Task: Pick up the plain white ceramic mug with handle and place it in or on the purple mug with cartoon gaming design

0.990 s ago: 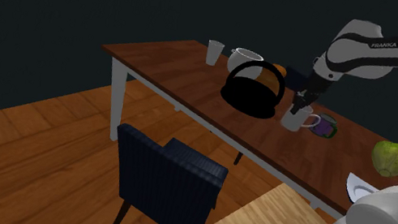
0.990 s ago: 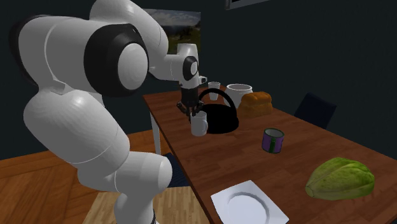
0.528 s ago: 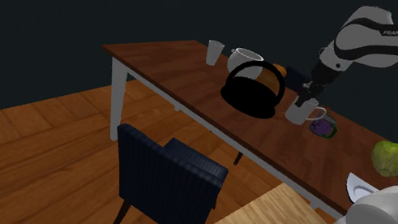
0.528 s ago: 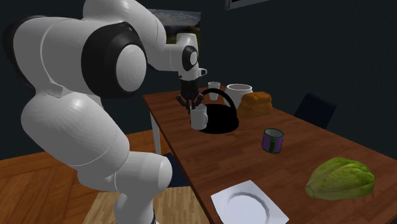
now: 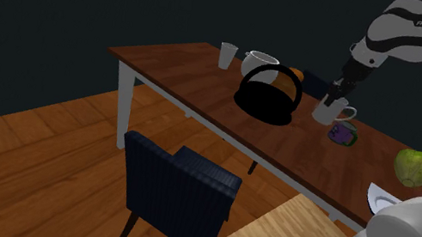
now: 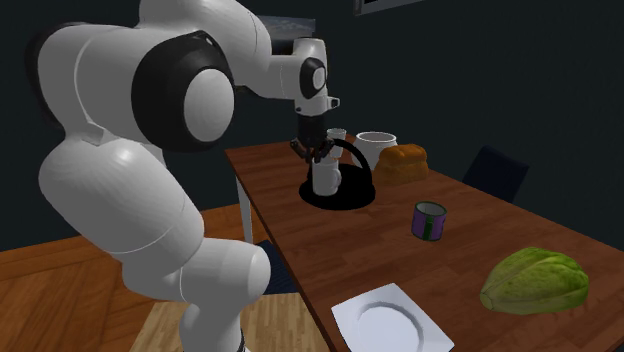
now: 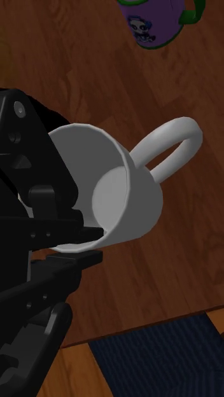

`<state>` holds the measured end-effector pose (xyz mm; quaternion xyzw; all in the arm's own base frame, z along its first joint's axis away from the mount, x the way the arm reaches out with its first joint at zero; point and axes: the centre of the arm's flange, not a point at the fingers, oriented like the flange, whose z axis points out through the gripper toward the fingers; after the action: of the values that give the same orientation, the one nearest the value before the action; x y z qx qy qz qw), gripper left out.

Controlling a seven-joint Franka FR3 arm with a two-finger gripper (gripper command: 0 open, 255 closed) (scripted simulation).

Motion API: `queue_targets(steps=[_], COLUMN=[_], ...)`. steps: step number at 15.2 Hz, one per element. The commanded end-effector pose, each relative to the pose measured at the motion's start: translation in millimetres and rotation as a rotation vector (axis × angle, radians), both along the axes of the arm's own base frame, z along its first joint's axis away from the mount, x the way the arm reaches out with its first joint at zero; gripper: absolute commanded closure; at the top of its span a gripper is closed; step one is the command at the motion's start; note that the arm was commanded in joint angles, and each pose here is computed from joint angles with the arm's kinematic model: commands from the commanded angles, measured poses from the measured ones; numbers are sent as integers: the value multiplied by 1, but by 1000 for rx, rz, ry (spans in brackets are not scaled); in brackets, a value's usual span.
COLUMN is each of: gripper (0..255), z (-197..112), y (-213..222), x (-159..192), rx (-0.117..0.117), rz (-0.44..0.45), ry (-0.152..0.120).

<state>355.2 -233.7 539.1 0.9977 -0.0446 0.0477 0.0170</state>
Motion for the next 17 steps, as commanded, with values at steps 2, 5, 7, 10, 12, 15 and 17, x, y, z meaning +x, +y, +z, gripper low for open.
queue_targets(steps=[2,5,7,10,12,15,17], gripper=[255,255,255,255,255,255,255], z=[3,6,9,13,15,19,22], y=[-39,-78,-104,-143,-169,-209,-235], x=[-4,-9,-12,-16,-19,-24,-27], rx=[-1,-1,-1,-1,-1,-1,-1], rz=[1,1,1,1,1,1,1], ry=[0,0,0,0,0,0,0])
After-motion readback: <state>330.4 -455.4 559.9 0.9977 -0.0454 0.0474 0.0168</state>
